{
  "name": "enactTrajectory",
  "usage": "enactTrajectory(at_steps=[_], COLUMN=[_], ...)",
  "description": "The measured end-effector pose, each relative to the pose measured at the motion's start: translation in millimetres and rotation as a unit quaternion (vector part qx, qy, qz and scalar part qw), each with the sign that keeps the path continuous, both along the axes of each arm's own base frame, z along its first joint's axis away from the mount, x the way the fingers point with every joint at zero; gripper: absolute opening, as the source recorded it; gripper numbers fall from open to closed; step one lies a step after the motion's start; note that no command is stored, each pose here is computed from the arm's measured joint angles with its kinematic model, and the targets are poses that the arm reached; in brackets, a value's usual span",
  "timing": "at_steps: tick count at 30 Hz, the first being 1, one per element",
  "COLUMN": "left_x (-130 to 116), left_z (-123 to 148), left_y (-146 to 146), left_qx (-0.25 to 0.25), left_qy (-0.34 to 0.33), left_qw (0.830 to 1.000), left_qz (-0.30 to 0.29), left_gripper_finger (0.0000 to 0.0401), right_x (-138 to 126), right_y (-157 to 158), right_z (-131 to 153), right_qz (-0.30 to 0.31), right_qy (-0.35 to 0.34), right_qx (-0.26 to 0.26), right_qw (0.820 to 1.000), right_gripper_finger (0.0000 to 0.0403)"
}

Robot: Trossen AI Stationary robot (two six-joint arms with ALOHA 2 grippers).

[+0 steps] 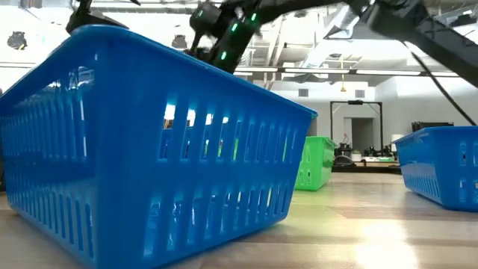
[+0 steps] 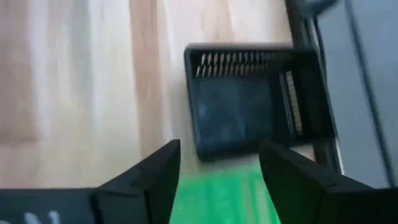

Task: Stack baskets by color
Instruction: Adjust the bins

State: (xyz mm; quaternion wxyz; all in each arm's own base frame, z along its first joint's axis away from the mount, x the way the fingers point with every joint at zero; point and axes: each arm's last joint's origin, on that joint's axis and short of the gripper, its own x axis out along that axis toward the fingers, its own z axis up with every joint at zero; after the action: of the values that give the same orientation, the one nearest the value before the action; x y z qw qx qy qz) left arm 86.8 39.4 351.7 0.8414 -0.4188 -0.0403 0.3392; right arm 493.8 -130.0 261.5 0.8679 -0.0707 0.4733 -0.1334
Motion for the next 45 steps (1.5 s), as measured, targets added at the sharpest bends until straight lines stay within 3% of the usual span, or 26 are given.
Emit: enactTrajectory(at_steps=[4, 8, 11, 15, 21, 27, 34, 45], left_x=[0, 0, 0, 0, 0, 0, 0, 0], left_z=[0, 0, 0, 0, 0, 0, 0, 0], left_y=[-1, -1, -1, -1, -1, 0, 0, 1], left_qx=[0.007, 0.004, 0.004, 0.007, 0.009, 0.015, 0.016, 0.019], left_qy=[0.006, 0.003, 0.003, 0.005, 0.008, 0.012, 0.012, 0.014], left_qw=[1.000, 1.000, 1.000, 1.000, 1.000, 1.000, 1.000, 1.000], left_qz=[-0.013, -0.012, -0.013, -0.013, -0.014, -0.008, -0.006, 0.013], left_gripper_finger=[0.0256, 0.0256, 0.0256, 0.0256, 0.0256, 0.0256, 0.0256, 0.0256], right_x=[-31, -61, -82, -94, -120, -174, -223, -230], right_y=[-6, -22, -29, -33, -27, -31, -50, -63], right_z=[27, 32, 29, 6, -24, -39, -50, -58], right_qz=[-0.103, -0.244, -0.305, -0.322, -0.342, -0.410, -0.492, -0.483], right_qy=[0.026, 0.076, 0.143, 0.203, 0.198, 0.124, 0.065, 0.037], right_qx=[0.051, 0.101, 0.110, 0.113, 0.147, 0.167, 0.175, 0.177], right_qw=[0.993, 0.962, 0.935, 0.918, 0.907, 0.888, 0.850, 0.857], right_gripper_finger=[0.0248, 0.0248, 0.0248, 0.0248, 0.0248, 0.0248, 0.0248, 0.0248])
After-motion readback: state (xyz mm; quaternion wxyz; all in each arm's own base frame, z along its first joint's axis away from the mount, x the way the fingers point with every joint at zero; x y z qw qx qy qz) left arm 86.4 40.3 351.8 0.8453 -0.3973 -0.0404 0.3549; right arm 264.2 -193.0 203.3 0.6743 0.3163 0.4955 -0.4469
